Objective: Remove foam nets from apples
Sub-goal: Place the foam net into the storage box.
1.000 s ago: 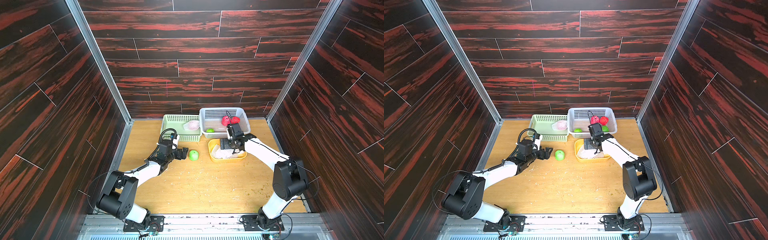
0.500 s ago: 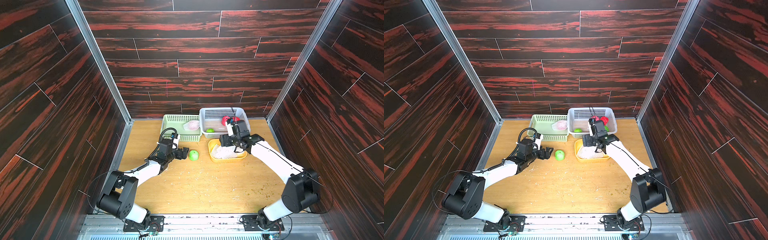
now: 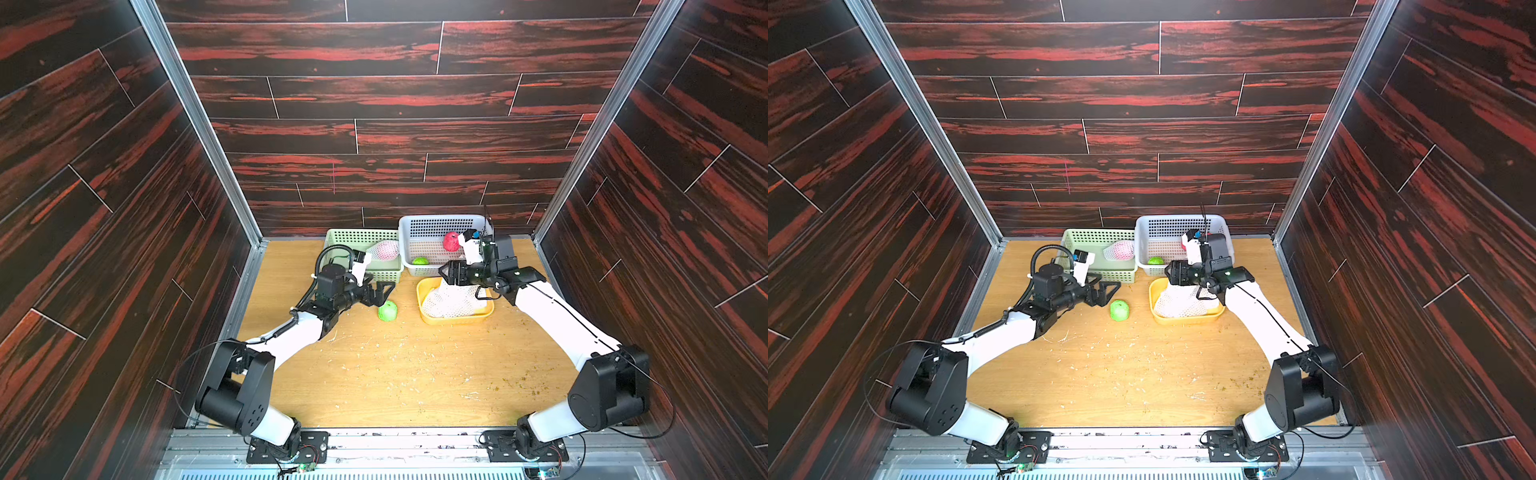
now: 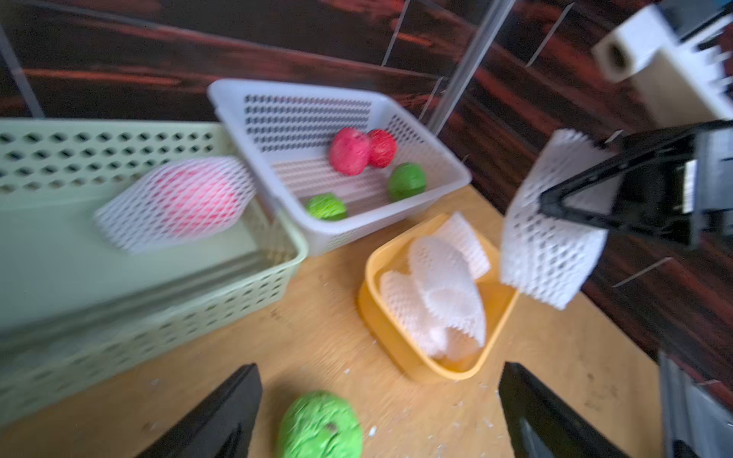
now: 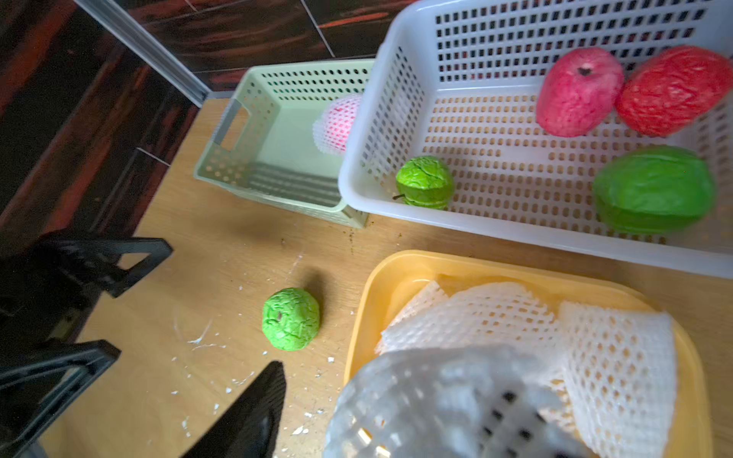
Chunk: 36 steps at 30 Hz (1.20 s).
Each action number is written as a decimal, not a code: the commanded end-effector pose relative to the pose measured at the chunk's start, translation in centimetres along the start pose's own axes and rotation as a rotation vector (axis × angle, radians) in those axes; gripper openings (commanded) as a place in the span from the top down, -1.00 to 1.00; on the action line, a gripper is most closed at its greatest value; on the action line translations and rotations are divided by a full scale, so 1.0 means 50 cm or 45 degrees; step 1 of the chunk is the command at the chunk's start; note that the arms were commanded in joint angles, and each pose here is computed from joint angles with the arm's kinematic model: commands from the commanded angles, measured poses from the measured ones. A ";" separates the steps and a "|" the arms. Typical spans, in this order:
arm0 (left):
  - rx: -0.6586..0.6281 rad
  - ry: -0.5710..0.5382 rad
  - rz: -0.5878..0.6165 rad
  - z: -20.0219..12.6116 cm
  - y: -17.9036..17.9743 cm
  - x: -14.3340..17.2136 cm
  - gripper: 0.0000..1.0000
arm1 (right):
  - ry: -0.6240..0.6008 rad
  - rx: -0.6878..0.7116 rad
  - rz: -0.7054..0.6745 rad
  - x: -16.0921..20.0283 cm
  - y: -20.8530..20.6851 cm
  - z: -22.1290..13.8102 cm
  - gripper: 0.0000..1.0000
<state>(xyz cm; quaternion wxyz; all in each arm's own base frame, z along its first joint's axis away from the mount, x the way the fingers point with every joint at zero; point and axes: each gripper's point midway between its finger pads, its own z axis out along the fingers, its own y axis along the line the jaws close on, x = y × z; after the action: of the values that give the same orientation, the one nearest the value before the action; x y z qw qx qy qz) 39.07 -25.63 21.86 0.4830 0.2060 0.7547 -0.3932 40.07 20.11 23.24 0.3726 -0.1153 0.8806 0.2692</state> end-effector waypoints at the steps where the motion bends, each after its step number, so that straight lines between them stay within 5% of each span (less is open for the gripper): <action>1: 0.328 -0.037 0.077 0.024 -0.106 -0.038 -0.99 | -0.069 -0.343 0.011 -0.034 0.107 -0.038 -0.51; 6: 0.411 0.028 0.132 0.081 -0.148 -0.021 -1.00 | -0.078 -0.567 0.070 -0.037 0.158 -0.046 -0.51; 13: 0.539 -0.007 0.093 0.126 -0.173 -0.026 -0.96 | -0.076 -0.646 0.081 -0.027 0.173 -0.054 -0.51; 16: 0.572 0.029 0.113 0.141 -0.190 -0.015 -0.74 | -0.082 -0.635 0.082 -0.024 0.170 -0.054 -0.50; 22: 0.578 0.063 0.076 0.147 -0.190 0.001 0.26 | -0.128 -0.520 0.059 -0.026 0.143 -0.054 -0.50; 29: 0.528 0.114 0.018 0.152 -0.183 -0.003 0.60 | -0.151 -0.395 -0.017 -0.021 0.112 -0.043 -0.67; 36: 0.518 0.093 -0.014 0.145 -0.189 -0.023 0.71 | -0.153 -0.236 -0.027 0.000 0.061 -0.024 -0.86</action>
<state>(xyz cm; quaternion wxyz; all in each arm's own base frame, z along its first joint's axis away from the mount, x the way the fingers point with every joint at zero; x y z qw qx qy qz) 37.18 -37.17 22.65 0.3904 0.3135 0.6873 -0.5263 38.13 23.10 25.07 0.3964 -0.1467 0.8207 0.3845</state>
